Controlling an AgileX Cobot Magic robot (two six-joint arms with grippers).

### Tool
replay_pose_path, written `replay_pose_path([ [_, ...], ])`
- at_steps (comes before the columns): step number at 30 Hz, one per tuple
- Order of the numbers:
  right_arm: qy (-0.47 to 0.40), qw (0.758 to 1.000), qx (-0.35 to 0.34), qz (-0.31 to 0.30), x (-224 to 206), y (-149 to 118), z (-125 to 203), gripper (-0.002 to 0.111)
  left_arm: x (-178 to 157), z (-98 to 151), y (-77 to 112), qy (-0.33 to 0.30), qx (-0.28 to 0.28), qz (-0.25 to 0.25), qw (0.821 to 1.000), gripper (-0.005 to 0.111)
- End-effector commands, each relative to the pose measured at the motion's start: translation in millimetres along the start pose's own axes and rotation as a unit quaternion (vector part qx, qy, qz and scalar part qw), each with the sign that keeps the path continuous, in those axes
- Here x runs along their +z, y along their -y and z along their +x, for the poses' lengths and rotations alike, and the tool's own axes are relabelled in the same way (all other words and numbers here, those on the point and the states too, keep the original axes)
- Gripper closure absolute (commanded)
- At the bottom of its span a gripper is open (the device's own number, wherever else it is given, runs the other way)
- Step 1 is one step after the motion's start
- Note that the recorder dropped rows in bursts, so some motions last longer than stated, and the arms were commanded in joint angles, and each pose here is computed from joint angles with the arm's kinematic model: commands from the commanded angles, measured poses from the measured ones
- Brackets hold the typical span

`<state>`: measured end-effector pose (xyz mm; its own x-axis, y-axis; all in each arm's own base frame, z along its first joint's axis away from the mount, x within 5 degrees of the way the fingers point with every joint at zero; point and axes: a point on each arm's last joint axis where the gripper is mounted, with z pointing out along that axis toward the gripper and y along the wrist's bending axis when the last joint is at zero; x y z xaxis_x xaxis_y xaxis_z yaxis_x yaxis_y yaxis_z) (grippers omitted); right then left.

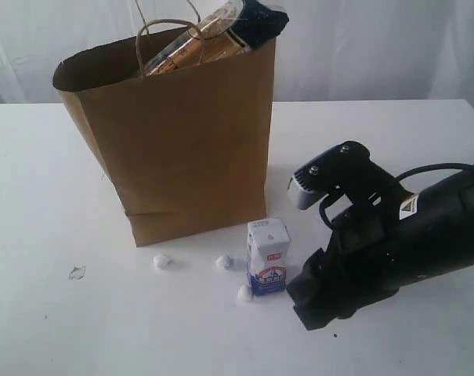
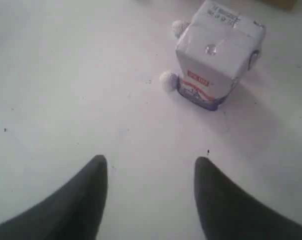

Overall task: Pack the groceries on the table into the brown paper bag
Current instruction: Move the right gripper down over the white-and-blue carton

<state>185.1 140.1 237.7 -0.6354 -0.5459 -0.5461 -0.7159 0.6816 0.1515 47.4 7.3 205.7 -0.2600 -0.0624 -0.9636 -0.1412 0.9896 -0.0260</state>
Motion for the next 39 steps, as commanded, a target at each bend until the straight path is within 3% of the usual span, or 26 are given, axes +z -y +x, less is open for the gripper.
replay_pose_path([
  [1,0.011,0.999,0.029,-0.016,-1.5,-3.9,-4.1,0.047,-0.2,-2.1,0.9,0.015,-0.008,0.007,1.0,0.107],
  [5,0.047,0.997,0.057,-0.031,-8.8,-7.0,-19.6,0.047,-0.2,-2.1,0.9,0.014,-0.006,0.007,1.0,0.107],
  [8,0.105,0.994,0.034,0.006,-16.0,1.2,-49.8,0.047,-0.2,-2.1,0.9,0.014,-0.006,0.007,1.0,0.107],
  [14,0.081,0.996,0.04,0.021,5.0,13.4,-72.7,0.047,-0.1,1.1,0.6,-0.003,-0.005,0.006,1.0,0.107],
  [18,0.057,0.997,0.056,0.021,22.8,19.1,-75.1,0.047,-1.4,17.6,0.1,-0.092,-0.008,0.003,0.996,0.107],
  [26,0.038,0.996,0.076,0.022,42.2,25.4,-77.7,0.047,1.3,23.1,1.6,-0.096,-0.011,0.019,0.995,0.107],
  [32,0.001,0.998,0.033,0.057,55.0,34.9,-71.1,0.047,1.3,23.1,1.6,-0.096,-0.011,0.019,0.995,0.107],
  [39,-0.001,0.995,0.064,0.079,62.2,41.0,-70.4,0.047,1.3,23.1,1.6,-0.096,-0.011,0.019,0.995,0.107],
])
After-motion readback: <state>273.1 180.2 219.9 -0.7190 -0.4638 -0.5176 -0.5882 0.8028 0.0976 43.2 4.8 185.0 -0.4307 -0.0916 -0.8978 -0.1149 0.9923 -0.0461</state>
